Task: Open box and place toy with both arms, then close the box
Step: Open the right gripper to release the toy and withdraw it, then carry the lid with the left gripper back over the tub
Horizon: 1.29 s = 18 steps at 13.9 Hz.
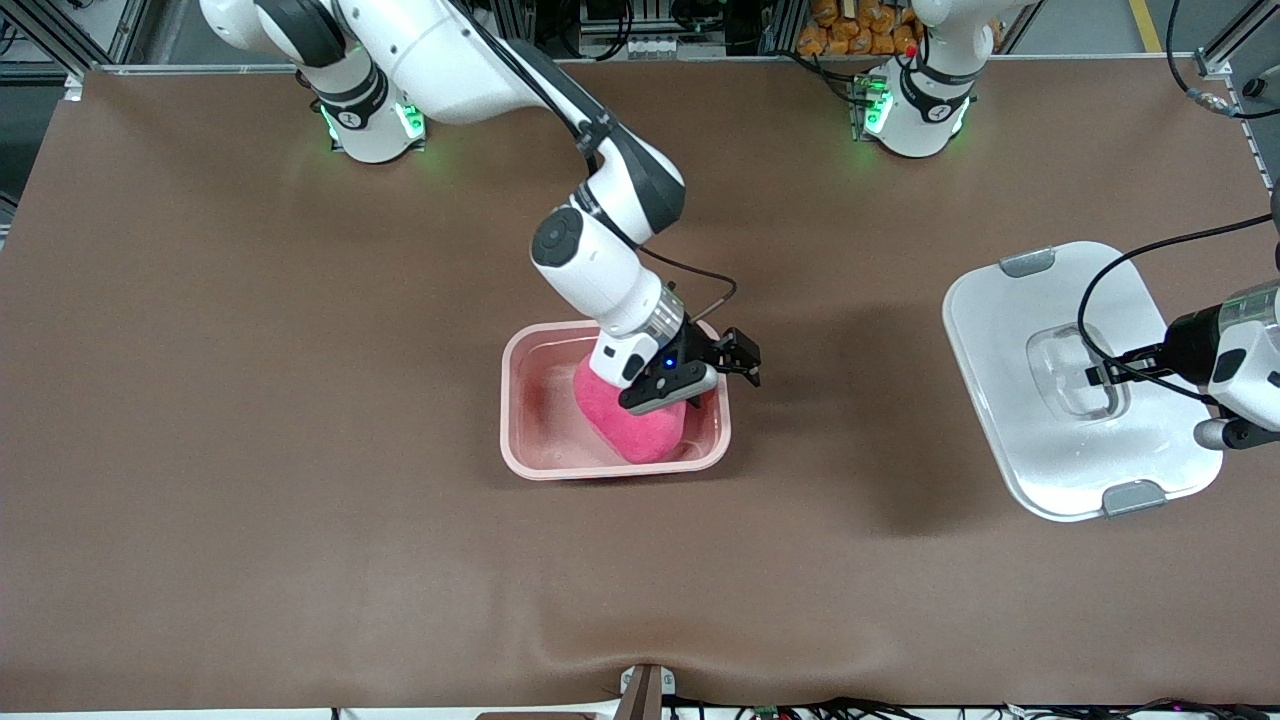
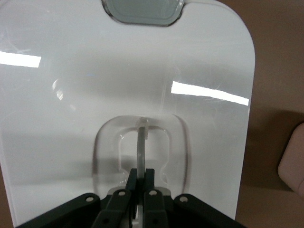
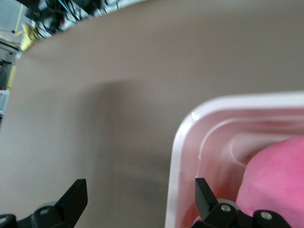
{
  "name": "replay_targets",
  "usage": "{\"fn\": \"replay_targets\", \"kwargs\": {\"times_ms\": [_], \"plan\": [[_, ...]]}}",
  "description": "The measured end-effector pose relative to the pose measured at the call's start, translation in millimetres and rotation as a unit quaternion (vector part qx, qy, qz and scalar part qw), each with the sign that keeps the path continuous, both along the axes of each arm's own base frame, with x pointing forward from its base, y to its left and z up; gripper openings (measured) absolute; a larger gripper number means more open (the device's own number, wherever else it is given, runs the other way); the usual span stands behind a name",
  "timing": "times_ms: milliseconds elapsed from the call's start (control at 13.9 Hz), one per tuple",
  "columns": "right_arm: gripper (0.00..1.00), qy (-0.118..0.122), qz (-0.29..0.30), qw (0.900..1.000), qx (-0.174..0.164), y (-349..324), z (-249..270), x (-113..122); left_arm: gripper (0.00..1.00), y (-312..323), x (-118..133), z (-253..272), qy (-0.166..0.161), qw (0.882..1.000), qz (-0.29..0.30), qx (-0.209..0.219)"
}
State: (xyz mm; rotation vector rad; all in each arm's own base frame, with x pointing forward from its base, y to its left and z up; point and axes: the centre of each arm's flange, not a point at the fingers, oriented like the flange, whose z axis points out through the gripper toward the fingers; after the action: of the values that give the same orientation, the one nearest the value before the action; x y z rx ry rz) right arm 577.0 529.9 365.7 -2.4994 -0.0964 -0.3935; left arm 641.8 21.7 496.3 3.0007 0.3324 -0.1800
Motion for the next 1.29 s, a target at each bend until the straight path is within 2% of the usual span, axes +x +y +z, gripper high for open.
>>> {"fn": "replay_targets", "kwargs": {"times_ms": [215, 287, 502, 717, 860, 1004, 1147, 1291], "plan": [[1.0, 0.036, -0.006, 0.999, -0.008, -62, 69, 29, 0.07, -3, 0, 3, -0.003, 1.0, -0.002, 0.0], [1.0, 0.058, -0.01, 0.998, -0.015, -93, 88, 39, 0.07, -4, 0, 4, -0.003, 1.0, -0.003, 0.0], [1.0, 0.153, -0.013, 0.987, -0.046, -207, 142, 53, 0.07, -12, 1, 8, -0.006, 1.0, 0.009, 0.0], [1.0, 0.214, -0.033, 0.975, -0.057, -325, 192, 51, 0.07, -37, 1, 13, -0.004, 0.999, 0.037, 0.0], [1.0, 0.228, -0.021, 0.97, -0.079, -403, 211, 42, 0.07, -58, 0, 16, -0.002, 0.998, 0.057, -0.001], [1.0, 0.238, -0.012, 0.964, -0.122, -467, 219, 29, 0.07, -78, -2, 18, 0.001, 0.997, 0.079, -0.003], [1.0, 0.252, -0.021, 0.955, -0.157, -508, 226, 16, 0.07, -101, -4, 20, 0.004, 0.994, 0.108, -0.001], [1.0, 0.25, -0.032, 0.945, -0.209, -525, 235, 2, 0.07, -130, -8, 20, 0.01, 0.99, 0.14, 0.003]]}}
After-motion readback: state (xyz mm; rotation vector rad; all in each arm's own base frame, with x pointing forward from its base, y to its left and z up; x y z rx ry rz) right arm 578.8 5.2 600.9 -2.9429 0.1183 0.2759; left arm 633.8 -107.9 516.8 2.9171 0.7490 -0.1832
